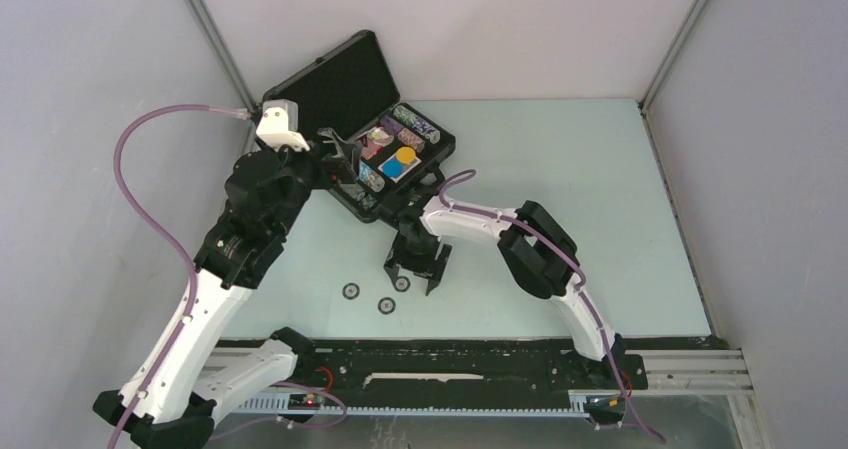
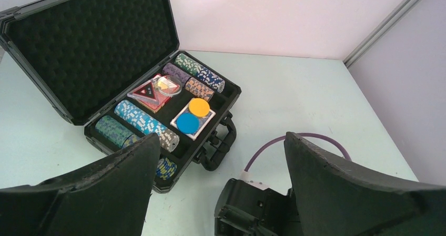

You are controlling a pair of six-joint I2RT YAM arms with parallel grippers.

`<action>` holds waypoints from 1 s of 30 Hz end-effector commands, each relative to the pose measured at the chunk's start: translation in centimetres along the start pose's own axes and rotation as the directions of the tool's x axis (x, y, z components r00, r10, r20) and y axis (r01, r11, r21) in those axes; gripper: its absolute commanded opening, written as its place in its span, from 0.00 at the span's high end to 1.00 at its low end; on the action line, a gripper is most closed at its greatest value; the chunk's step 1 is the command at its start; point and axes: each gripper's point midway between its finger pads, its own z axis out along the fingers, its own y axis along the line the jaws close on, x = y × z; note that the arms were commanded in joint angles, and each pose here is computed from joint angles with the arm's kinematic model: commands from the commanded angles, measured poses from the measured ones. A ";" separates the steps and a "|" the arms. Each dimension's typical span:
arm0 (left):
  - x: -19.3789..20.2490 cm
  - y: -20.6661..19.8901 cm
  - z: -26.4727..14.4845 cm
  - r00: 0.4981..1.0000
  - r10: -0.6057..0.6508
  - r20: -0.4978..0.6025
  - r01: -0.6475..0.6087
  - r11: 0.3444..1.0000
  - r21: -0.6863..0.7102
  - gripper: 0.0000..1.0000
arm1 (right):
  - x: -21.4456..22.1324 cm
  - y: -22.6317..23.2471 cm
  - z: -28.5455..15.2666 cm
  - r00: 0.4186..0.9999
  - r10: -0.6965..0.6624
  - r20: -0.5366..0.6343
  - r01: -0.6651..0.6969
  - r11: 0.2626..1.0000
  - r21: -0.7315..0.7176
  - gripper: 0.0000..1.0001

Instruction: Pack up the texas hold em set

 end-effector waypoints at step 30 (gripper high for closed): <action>-2.5 0.0 -0.9 0.998 0.011 0.061 -0.010 1.000 -0.013 0.08 | -1.1 1.9 -0.5 0.987 0.005 0.163 -0.022 0.994 0.103 0.21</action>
